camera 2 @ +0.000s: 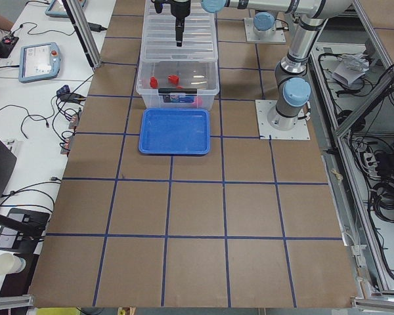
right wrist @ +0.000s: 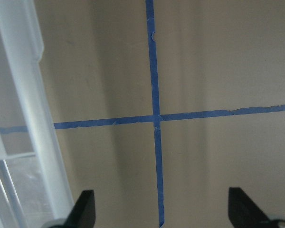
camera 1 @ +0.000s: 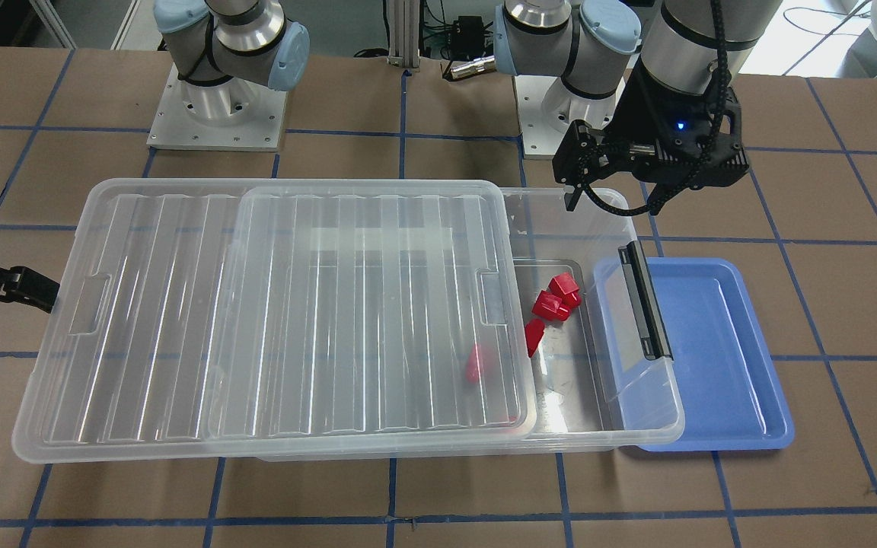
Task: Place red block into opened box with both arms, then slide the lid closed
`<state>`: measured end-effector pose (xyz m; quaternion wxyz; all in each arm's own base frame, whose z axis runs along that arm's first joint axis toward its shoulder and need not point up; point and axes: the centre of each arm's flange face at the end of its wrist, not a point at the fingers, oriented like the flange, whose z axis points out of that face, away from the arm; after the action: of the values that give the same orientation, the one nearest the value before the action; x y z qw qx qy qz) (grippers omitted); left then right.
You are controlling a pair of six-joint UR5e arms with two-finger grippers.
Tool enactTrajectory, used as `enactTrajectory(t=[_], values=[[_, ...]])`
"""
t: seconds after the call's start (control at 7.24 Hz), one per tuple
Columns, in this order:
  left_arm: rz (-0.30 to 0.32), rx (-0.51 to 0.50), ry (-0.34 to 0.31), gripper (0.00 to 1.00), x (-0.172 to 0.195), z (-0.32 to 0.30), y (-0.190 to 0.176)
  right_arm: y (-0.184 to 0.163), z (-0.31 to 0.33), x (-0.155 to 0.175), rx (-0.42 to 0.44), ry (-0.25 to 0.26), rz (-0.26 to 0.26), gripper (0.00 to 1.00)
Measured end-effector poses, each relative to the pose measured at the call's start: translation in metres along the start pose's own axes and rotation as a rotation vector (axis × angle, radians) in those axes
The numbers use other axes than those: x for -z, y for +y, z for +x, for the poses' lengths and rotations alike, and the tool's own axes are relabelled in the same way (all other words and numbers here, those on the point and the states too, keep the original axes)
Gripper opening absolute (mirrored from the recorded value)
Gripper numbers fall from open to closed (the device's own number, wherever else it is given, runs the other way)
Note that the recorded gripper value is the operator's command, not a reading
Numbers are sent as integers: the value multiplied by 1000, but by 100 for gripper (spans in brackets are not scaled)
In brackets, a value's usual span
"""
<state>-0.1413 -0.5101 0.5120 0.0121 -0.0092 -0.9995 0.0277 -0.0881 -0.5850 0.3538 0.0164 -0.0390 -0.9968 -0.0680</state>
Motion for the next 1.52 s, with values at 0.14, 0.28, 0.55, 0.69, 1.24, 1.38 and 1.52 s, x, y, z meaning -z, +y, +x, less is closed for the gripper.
enactTrajectory(t=[0.14, 0.28, 0.55, 0.69, 1.24, 1.38, 1.52], values=[[1, 0, 0, 100, 1, 0, 1, 0, -6, 0, -5, -2, 0, 100], [0, 2, 0, 100, 0, 0, 1, -1, -15, 0, -12, -1, 0, 100], [-1, 5, 0, 100, -1, 0, 2, -2, -36, 1, -29, 4, 0, 100], [-1, 7, 0, 100, -1, 0, 2, -1, -45, 1, -38, 5, -1, 100], [-1, 4, 0, 100, 0, 0, 3, 2, -80, -3, -84, -14, -7, 100], [0, 3, 0, 100, 0, 0, 3, 2, -87, -3, -93, -14, -6, 100], [1, 1, 0, 100, 1, 0, 2, 3, -95, -3, -100, -13, -5, 100]])
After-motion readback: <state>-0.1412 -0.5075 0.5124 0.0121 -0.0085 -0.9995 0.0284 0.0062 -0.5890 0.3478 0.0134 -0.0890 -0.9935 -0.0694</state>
